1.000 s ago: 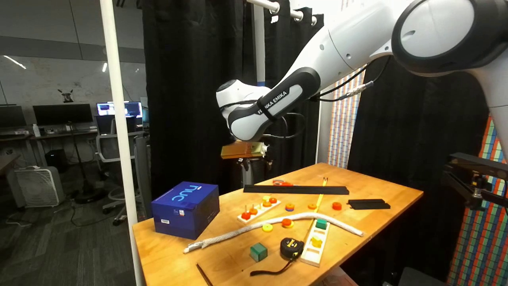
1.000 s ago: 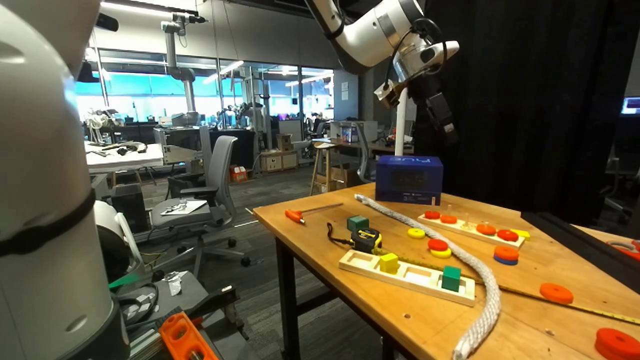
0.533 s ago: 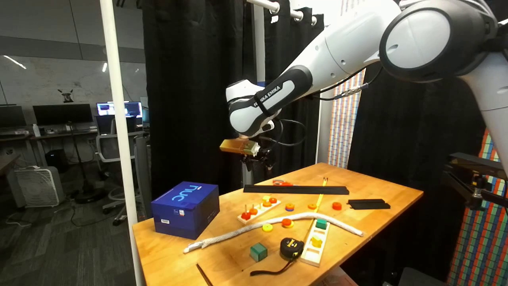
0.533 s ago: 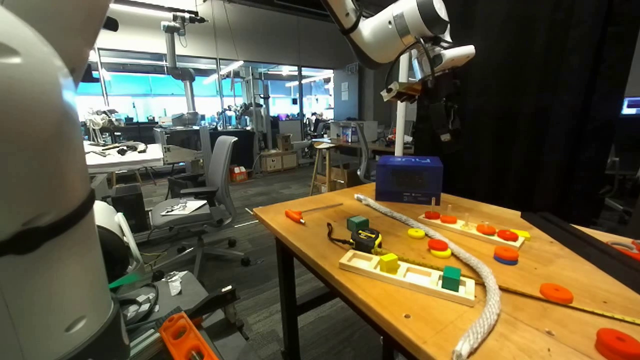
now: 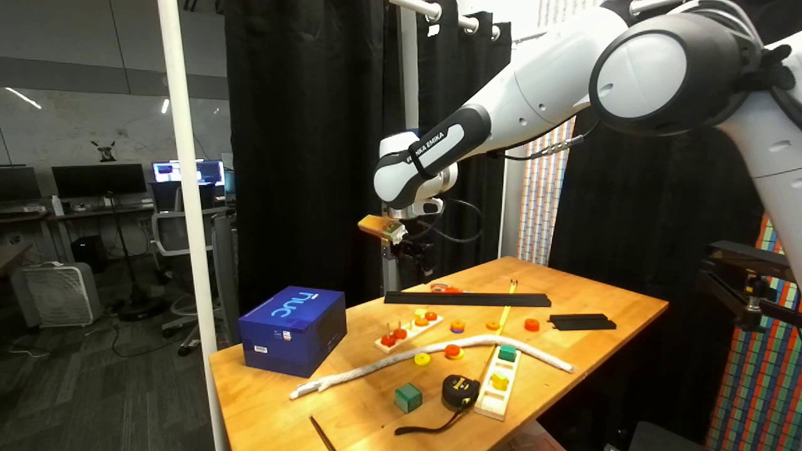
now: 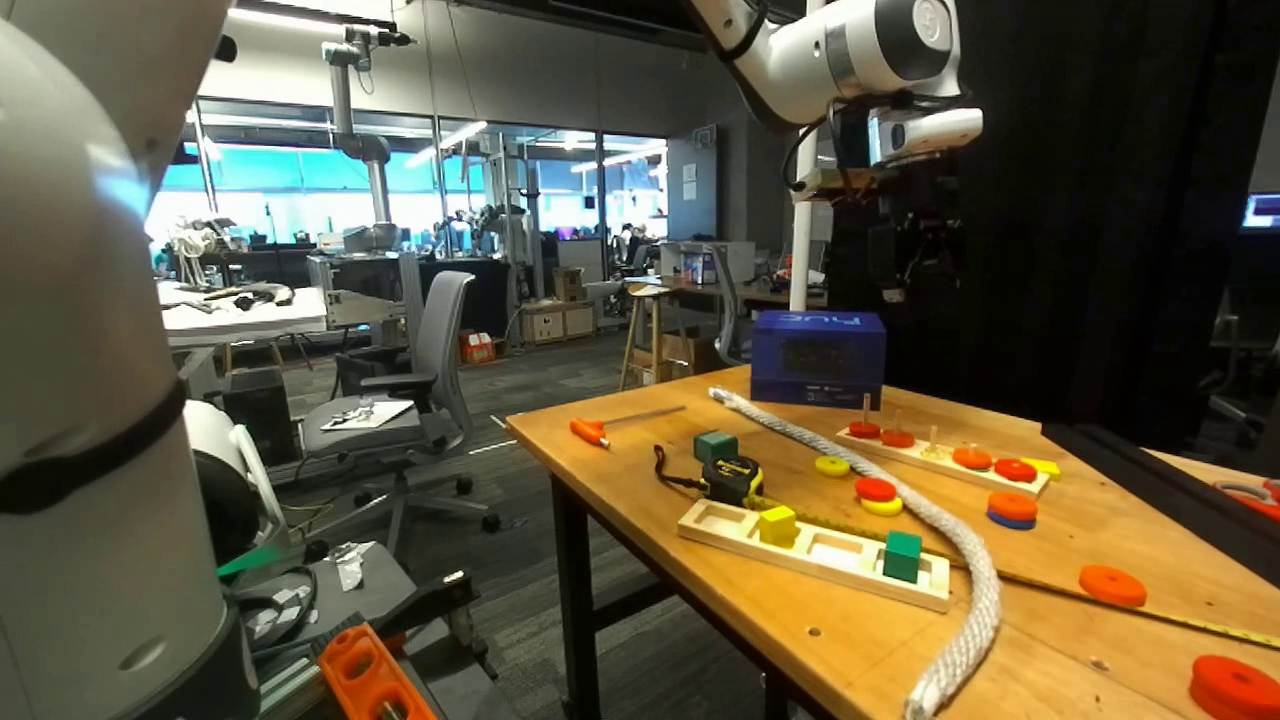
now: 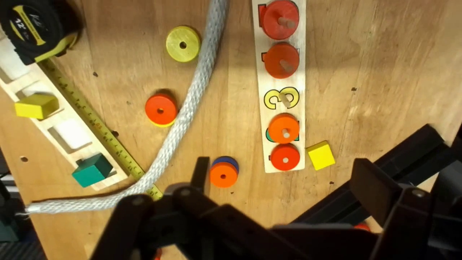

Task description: Remove one orange ring from the right side of the board and put it on the table

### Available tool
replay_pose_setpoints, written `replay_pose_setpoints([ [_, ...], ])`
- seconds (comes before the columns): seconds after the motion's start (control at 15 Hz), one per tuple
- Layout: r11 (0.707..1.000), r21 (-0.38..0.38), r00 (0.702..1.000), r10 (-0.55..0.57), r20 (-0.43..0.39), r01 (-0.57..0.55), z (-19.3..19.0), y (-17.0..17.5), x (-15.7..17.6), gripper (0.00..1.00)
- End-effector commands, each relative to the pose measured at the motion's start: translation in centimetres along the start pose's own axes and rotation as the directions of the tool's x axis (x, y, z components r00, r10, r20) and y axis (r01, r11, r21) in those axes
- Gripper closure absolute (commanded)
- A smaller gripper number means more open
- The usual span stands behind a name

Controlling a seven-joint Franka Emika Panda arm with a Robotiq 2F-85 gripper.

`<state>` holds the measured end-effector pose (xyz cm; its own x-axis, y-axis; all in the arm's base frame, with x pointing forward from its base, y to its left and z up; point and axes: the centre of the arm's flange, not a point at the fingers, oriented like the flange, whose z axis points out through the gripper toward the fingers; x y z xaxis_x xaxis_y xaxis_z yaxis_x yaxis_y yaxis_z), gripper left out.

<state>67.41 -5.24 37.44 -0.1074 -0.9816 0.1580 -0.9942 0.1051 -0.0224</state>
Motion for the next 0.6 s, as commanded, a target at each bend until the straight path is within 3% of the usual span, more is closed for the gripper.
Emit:
replay_pose_setpoints([
  [0.0, 0.997, 0.002, 0.996, 0.071, 0.047, -0.071, 1.3, -0.8, 1.5, 0.00],
  [0.53, 0.996, -0.077, 0.993, 0.056, 0.107, -0.047, 6.2, -1.3, 1.7, 0.00],
])
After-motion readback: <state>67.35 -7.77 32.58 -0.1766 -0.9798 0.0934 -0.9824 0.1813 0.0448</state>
